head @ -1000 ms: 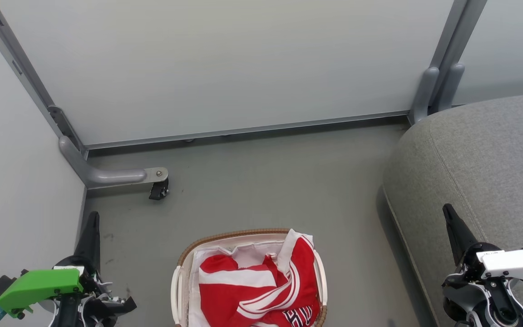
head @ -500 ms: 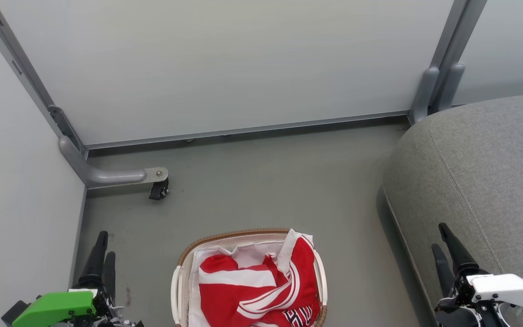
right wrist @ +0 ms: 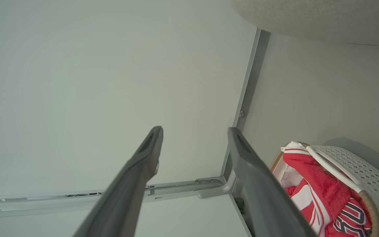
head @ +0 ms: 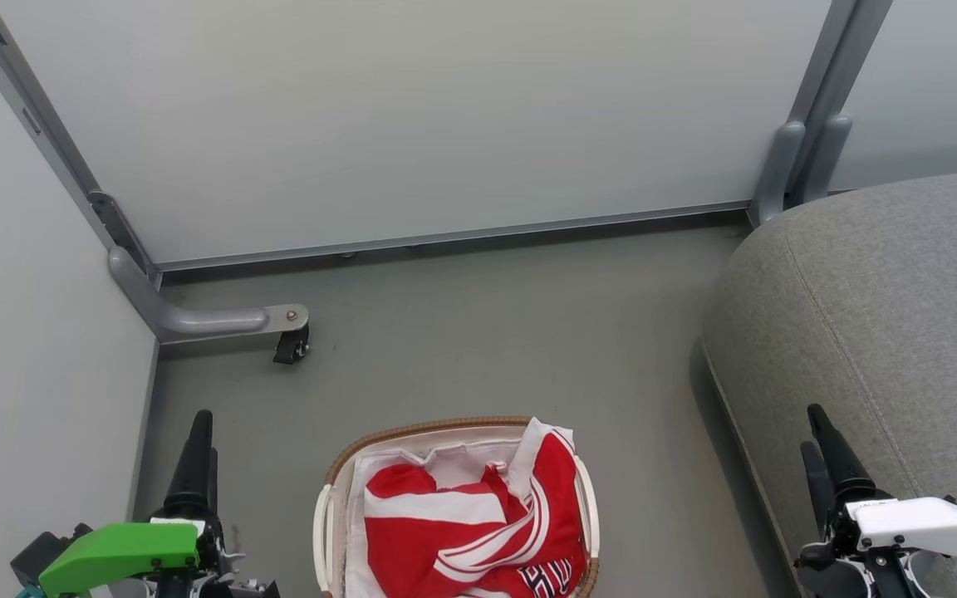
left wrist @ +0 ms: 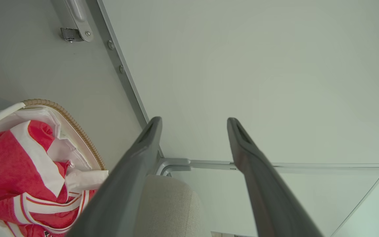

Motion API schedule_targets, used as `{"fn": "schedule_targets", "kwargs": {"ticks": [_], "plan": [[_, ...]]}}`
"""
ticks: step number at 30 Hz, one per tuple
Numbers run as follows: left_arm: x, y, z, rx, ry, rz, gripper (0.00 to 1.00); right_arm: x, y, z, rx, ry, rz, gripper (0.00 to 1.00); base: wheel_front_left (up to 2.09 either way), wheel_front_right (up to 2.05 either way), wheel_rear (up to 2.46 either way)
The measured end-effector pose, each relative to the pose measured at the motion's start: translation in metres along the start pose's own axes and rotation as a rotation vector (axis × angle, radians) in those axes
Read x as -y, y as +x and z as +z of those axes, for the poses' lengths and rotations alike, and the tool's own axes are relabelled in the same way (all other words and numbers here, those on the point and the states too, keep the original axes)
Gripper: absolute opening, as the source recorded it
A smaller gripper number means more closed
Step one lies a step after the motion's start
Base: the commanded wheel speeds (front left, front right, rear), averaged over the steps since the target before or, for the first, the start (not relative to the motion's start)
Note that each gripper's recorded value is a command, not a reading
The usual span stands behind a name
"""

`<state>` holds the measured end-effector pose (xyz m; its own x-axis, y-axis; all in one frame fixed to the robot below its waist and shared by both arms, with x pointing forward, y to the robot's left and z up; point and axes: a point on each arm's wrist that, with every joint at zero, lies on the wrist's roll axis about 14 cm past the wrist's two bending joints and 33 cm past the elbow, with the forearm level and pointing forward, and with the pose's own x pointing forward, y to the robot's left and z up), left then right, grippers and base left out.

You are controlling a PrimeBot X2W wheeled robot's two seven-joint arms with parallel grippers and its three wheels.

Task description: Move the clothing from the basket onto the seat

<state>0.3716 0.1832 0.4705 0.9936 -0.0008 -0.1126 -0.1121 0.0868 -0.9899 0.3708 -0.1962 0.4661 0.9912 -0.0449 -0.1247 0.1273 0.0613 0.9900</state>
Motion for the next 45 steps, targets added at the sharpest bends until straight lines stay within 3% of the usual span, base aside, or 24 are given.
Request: {"fn": "schedule_targets", "kwargs": {"ticks": [7,26,45], "plan": [[0.007,0.001,0.002,0.014,0.108,-0.021,1.00,-0.010,0.002,0.005,0.021,-0.152,0.029,1.00,0.00,0.00,0.00],[0.035,0.004,-0.011,0.012,0.540,-0.120,1.00,-0.035,0.005,0.003,0.047,-0.588,0.110,1.00,0.00,0.00,0.00],[0.029,-0.001,-0.022,-0.002,0.844,-0.137,1.00,-0.043,0.005,-0.009,0.046,-0.883,0.162,1.00,0.00,0.00,0.00]]}}
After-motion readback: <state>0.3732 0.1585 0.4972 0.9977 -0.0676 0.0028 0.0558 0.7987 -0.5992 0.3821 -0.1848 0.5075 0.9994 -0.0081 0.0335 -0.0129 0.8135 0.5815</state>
